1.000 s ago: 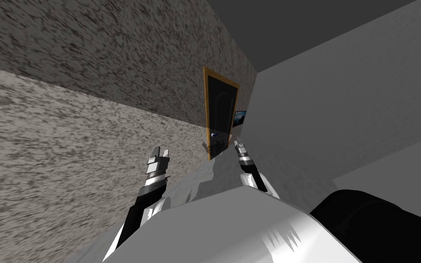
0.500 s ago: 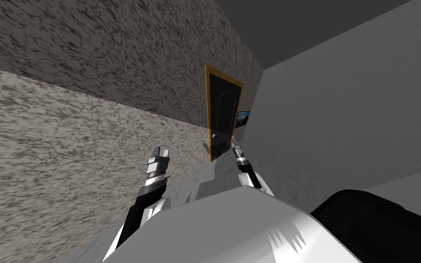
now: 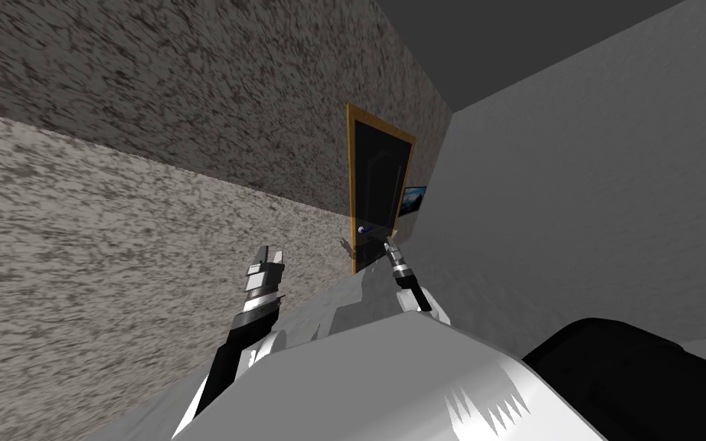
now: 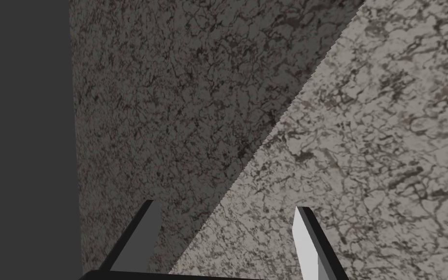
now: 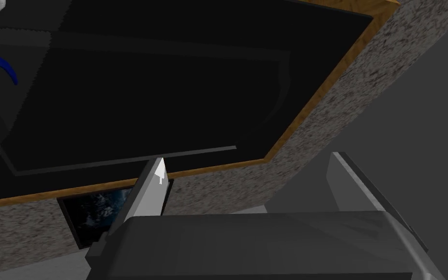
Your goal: Pull the door open
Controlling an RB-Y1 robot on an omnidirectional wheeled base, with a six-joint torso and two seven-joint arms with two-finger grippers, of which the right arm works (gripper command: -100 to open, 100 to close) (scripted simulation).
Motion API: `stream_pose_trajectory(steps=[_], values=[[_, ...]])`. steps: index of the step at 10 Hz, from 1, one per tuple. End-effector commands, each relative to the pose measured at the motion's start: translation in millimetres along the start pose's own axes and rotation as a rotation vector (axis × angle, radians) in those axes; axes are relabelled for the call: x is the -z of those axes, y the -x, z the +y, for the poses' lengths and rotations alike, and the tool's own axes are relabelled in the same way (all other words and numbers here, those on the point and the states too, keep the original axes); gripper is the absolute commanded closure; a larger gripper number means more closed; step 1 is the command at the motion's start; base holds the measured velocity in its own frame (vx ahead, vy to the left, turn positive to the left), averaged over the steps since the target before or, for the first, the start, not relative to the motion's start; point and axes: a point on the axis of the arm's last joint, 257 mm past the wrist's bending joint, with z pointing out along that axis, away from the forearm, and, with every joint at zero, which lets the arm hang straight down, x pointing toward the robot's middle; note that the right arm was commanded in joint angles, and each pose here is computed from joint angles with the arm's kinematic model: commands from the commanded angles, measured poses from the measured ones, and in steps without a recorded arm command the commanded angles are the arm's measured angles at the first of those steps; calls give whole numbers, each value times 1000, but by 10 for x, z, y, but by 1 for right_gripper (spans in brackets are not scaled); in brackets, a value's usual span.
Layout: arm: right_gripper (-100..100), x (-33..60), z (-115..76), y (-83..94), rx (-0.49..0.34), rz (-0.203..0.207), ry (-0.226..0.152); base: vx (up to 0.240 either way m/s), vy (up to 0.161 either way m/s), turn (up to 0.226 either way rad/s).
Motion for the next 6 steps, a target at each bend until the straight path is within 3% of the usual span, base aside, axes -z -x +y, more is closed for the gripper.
stream_pose_trajectory(steps=[1, 6], values=[[-100, 27, -152, -55, -23, 17, -21, 98, -72, 131], [-100, 77, -541, -154, -61, 49, -79, 52, -49, 67]])
